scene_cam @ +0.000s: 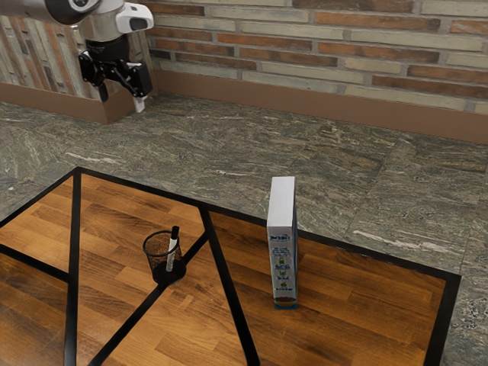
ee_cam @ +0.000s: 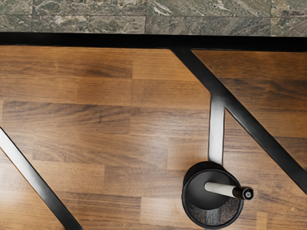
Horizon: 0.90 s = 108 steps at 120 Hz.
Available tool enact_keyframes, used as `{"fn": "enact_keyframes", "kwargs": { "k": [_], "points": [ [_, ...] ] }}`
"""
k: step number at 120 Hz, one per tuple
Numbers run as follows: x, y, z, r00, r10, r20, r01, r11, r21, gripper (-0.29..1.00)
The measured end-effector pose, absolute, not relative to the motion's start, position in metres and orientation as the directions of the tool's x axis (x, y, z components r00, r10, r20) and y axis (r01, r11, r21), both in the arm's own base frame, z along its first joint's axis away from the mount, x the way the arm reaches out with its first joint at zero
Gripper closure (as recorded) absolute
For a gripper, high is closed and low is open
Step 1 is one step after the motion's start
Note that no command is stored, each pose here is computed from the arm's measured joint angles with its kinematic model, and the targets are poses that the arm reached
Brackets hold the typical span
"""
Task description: Take the marker out of the pen holder and place it to the left of the pen holder.
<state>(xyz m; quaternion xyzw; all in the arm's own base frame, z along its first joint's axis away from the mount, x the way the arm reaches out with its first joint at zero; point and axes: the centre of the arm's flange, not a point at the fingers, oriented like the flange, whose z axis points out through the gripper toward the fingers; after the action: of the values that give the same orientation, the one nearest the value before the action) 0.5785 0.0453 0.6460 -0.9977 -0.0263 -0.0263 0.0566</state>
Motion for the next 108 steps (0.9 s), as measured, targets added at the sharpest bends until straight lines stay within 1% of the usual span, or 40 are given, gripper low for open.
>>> {"fn": "enact_keyframes", "kwargs": {
  "k": [26, 33, 38, 44, 48, 53, 56, 66, 76, 93, 108],
  "points": [
    [0.578, 0.051, 0.645, 0.997, 0.058, 0.054, 0.063, -0.992, -0.107, 0.0],
    [0.577, 0.049, 0.641, 0.999, 0.038, 0.038, 0.041, -0.996, -0.077, 0.0],
    [0.577, 0.03, 0.64, 1.0, -0.014, 0.025, -0.012, -0.998, -0.067, 0.0],
    [0.577, -0.022, 0.632, 0.991, -0.133, -0.014, -0.134, -0.987, -0.084, 0.0],
    [0.58, -0.071, 0.615, 0.968, -0.243, -0.057, -0.249, -0.962, -0.114, 0.0],
    [0.583, -0.132, 0.578, 0.918, -0.377, -0.124, -0.392, -0.91, -0.134, 0.0],
    [0.586, -0.155, 0.552, 0.888, -0.429, -0.165, -0.452, -0.882, -0.137, 0.0],
    [0.605, -0.173, 0.486, 0.822, -0.508, -0.257, -0.553, -0.821, -0.145, 0.0],
    [0.62, -0.172, 0.44, 0.772, -0.555, -0.31, -0.615, -0.775, -0.144, 0.0],
    [0.636, -0.164, 0.405, 0.717, -0.613, -0.331, -0.678, -0.723, -0.131, 0.0],
    [0.632, -0.159, 0.402, 0.682, -0.664, -0.307, -0.719, -0.685, -0.116, 0.01]
  ]
}}
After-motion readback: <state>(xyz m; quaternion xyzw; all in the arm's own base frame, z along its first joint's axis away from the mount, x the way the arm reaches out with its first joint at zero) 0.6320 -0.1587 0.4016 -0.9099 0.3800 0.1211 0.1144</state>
